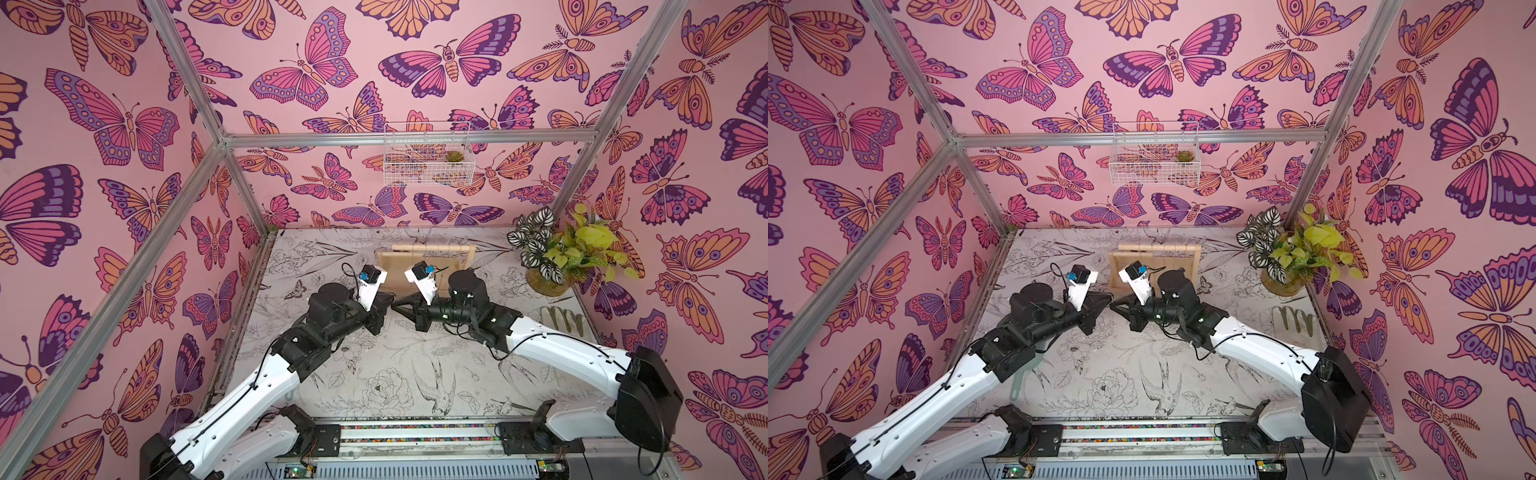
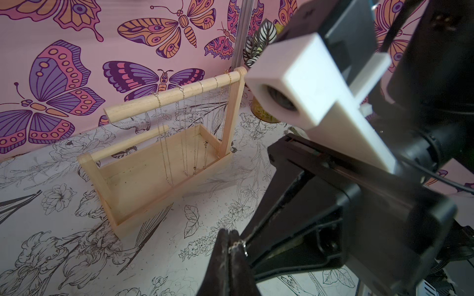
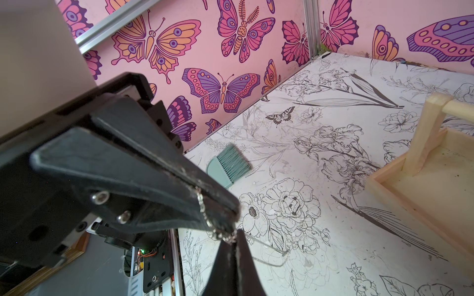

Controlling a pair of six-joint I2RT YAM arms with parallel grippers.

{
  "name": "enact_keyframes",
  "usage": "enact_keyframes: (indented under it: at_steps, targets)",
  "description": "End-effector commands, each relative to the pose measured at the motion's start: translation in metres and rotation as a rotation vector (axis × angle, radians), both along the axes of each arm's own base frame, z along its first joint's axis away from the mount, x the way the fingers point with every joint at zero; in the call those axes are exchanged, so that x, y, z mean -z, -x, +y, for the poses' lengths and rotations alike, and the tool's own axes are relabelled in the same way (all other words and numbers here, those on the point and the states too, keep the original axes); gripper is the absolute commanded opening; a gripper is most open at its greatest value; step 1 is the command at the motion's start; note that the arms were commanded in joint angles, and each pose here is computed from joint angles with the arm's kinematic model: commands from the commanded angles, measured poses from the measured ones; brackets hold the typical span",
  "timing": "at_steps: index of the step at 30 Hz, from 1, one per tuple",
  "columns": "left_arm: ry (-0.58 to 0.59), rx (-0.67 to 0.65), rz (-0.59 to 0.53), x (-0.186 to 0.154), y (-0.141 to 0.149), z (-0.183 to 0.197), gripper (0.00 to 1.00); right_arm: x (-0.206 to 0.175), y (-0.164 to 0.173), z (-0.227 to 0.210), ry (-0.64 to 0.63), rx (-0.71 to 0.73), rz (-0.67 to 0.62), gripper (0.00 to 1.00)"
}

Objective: Take the necklace off the jewelry display stand
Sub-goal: Place the necklace at the center of the board.

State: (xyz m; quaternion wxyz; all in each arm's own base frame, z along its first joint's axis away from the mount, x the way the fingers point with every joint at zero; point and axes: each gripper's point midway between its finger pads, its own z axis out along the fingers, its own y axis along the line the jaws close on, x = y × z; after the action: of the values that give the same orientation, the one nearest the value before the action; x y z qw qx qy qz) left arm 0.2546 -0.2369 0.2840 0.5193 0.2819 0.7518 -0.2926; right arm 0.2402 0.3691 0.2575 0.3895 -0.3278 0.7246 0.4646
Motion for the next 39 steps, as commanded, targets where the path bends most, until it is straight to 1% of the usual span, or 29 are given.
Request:
enact_keyframes:
  at_steps: [1, 8, 12, 26, 31, 39]
  targets:
    - [0.003, 0.014, -0.026, -0.011, 0.004, 0.002, 0.0, -0.017, 0.003, -0.001, -0.011, 0.002, -0.037, 0.0]
    - [-0.01, -0.007, -0.039, -0.009, 0.005, 0.009, 0.0, -0.023, 0.006, -0.013, 0.012, 0.041, -0.066, 0.0]
    - [-0.007, -0.004, -0.029, -0.006, 0.006, 0.009, 0.0, -0.03, 0.008, -0.018, 0.01, 0.049, -0.082, 0.0]
    - [-0.003, -0.003, -0.003, 0.002, 0.005, 0.007, 0.0, -0.052, 0.016, -0.021, -0.018, 0.037, -0.097, 0.0]
    - [0.02, -0.003, 0.009, 0.006, 0.004, 0.005, 0.0, -0.062, 0.017, -0.019, -0.024, 0.024, -0.096, 0.0]
    - [0.03, 0.004, -0.002, 0.0, 0.004, 0.003, 0.0, -0.046, 0.012, -0.018, 0.025, 0.041, -0.083, 0.0]
